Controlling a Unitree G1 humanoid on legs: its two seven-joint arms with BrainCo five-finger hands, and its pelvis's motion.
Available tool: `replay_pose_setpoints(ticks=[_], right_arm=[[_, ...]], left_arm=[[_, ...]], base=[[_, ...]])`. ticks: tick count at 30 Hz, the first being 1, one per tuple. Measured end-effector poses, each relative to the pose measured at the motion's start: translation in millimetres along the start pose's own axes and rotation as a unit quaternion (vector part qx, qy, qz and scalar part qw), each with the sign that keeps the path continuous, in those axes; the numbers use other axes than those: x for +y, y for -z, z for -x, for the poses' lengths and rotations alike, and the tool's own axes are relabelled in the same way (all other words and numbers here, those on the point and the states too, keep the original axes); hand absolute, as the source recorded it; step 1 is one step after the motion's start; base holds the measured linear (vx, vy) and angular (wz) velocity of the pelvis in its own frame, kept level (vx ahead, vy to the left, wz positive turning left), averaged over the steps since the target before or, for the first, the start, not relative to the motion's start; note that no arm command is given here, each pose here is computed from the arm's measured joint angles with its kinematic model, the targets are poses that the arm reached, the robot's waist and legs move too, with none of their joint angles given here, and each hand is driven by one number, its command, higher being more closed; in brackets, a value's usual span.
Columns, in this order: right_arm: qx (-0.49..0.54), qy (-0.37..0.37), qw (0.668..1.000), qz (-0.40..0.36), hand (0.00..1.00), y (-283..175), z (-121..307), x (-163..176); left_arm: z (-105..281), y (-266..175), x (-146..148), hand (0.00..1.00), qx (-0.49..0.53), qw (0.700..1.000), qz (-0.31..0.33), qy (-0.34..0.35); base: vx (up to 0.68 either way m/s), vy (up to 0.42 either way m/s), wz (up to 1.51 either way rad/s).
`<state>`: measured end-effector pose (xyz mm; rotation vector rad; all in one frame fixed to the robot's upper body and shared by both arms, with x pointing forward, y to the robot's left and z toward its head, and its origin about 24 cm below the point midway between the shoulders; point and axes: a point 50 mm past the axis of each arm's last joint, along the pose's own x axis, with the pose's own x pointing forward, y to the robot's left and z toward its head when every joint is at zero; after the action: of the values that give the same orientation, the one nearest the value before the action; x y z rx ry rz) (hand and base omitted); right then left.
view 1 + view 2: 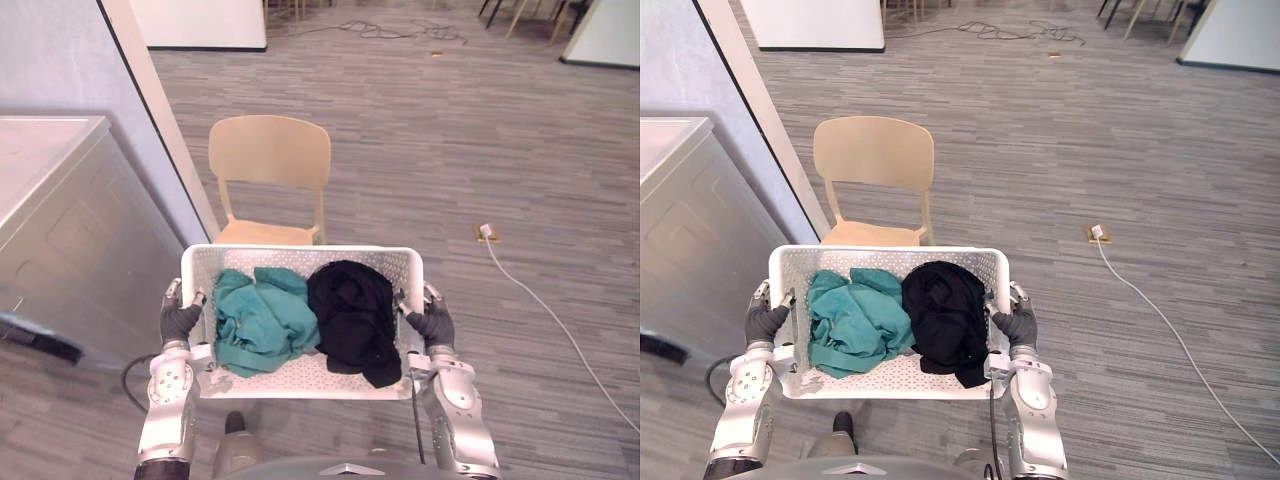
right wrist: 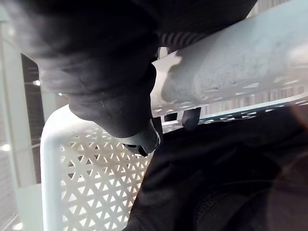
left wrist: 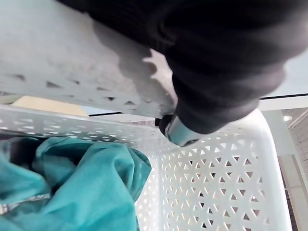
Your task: Pick up the laundry basket with both hands and put the clothes into the washing machine.
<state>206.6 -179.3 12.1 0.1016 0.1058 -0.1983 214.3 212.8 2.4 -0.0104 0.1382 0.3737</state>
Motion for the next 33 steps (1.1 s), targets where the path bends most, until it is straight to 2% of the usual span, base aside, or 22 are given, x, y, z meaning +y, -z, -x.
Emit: replay_pose_setpoints(ticks=[6, 11, 19, 22, 27, 33], right_arm=[[-0.018, 0.015, 1.0, 0.003, 1.0, -8.9, -8.8, -6.8], [-0.023, 0.005, 1.0, 0.005, 1.0, -13.5, -31.0, 4.4], [-0.08, 0.0, 0.997, 0.009, 1.0, -45.4, -56.4, 15.1], [-0.128, -0.006, 0.992, 0.013, 1.0, -73.8, -70.7, 22.6], [-0.199, -0.014, 0.98, 0.015, 1.0, -117.8, -86.0, 39.4], [-0.261, -0.01, 0.965, -0.03, 1.0, -162.5, -94.5, 56.3]], left_arm=[[0.5, -2.7, -8.3, 1.0, -0.007, 1.0, 0.013, 0.011], [-5.5, -10.9, -6.0, 1.0, -0.023, 1.0, 0.012, 0.01], [-43.4, -38.4, -18.7, 1.0, -0.058, 0.997, 0.047, 0.019], [-63.5, -62.5, -24.3, 1.0, -0.087, 0.994, 0.062, 0.031], [-103.9, -127.5, -29.5, 1.0, -0.154, 0.984, 0.075, 0.044], [-116.3, -192.1, -30.7, 1.0, -0.233, 0.969, 0.074, 0.04]], base=[[0.11, 0.337, -0.04], [0.04, 0.242, -0.69], [0.06, 0.004, -0.09], [-0.05, -0.05, 0.0], [-0.04, -0.013, 0.03], [0.01, -0.01, 0.05]])
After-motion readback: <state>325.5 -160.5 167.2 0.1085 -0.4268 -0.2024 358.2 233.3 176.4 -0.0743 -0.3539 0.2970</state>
